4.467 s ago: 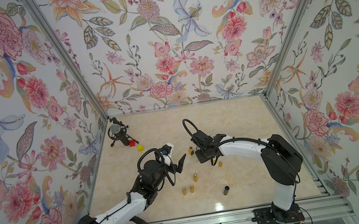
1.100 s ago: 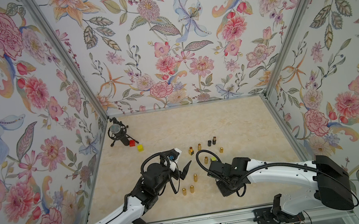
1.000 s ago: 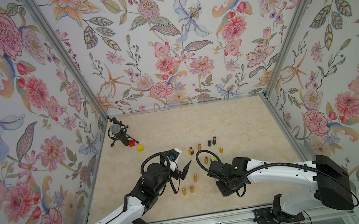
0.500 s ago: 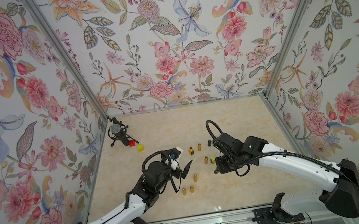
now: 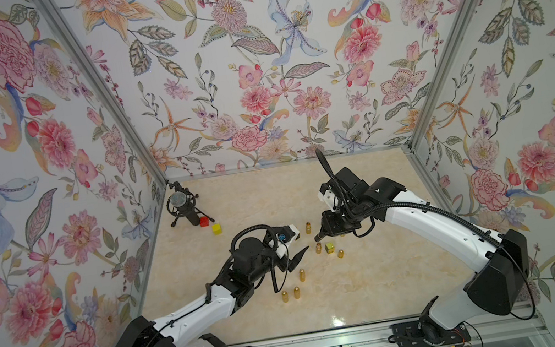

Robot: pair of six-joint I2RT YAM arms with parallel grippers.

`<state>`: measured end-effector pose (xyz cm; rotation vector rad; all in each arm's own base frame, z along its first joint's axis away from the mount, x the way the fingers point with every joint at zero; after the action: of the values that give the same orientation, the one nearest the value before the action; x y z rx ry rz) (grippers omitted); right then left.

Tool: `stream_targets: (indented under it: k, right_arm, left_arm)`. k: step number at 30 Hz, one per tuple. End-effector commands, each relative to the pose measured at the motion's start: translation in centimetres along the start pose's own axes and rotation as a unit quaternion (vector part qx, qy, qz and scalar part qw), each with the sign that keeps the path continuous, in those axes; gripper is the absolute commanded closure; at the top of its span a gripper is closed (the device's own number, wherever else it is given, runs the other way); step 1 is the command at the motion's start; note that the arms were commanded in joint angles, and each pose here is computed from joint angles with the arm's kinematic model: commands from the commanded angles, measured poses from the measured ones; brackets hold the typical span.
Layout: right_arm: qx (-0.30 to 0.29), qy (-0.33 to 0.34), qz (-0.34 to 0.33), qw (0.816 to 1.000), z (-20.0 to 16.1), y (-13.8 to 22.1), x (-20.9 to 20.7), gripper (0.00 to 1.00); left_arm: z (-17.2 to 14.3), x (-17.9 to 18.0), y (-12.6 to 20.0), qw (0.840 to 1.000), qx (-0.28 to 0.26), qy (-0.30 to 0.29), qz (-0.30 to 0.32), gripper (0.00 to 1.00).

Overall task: Open the lipstick cap
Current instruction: Open the cover of the lipstick.

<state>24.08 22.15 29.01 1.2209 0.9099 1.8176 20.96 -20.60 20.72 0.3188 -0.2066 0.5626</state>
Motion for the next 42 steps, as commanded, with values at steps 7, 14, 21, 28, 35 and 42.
stream_targets:
  k: [7, 14, 21, 28, 35, 42]
  right_arm:
    - [0.033, 0.022, 0.064, 0.997, 1.6, -0.9, 1.6, 0.79]
    - [0.041, 0.019, 0.080, 0.996, 2.1, -1.1, 1.6, 0.79]
    - [0.043, 0.015, 0.087, 0.995, 2.1, -1.0, 1.4, 0.79]
    - [0.040, 0.011, 0.088, 0.995, 2.1, -0.8, 1.1, 0.79]
    - [0.038, 0.012, 0.092, 0.995, 1.9, -0.5, 1.2, 0.78]
    - [0.029, -0.003, 0.091, 0.995, 2.4, -0.2, 0.2, 0.79]
  left_arm:
    - [0.8, -0.1, -2.9, 0.998, -0.021, -0.020, -0.060, 0.23]
    - [0.2, 0.0, -3.6, 0.998, -0.025, -0.020, -0.058, 0.49]
    - [-0.6, -0.1, -3.5, 0.998, -0.021, -0.011, -0.064, 0.57]
    - [-1.1, -0.1, -3.4, 0.998, -0.014, -0.005, -0.065, 0.64]
    - [-1.8, -0.3, -3.4, 0.998, -0.004, -0.002, -0.069, 0.67]
    - [-2.2, -0.2, -3.1, 0.998, 0.000, 0.002, -0.062, 0.78]
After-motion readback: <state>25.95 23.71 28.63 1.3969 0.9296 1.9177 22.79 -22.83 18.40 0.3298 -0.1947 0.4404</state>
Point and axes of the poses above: each gripper's point midway between its finger pads, its own y axis back along the fingers, its own x axis along the line the jaws close on, z = x × y, the point moved 10 cm from there along y, back along the fingers, and after that the axes turned 4 degrees about -y, right-handed, at the moved point
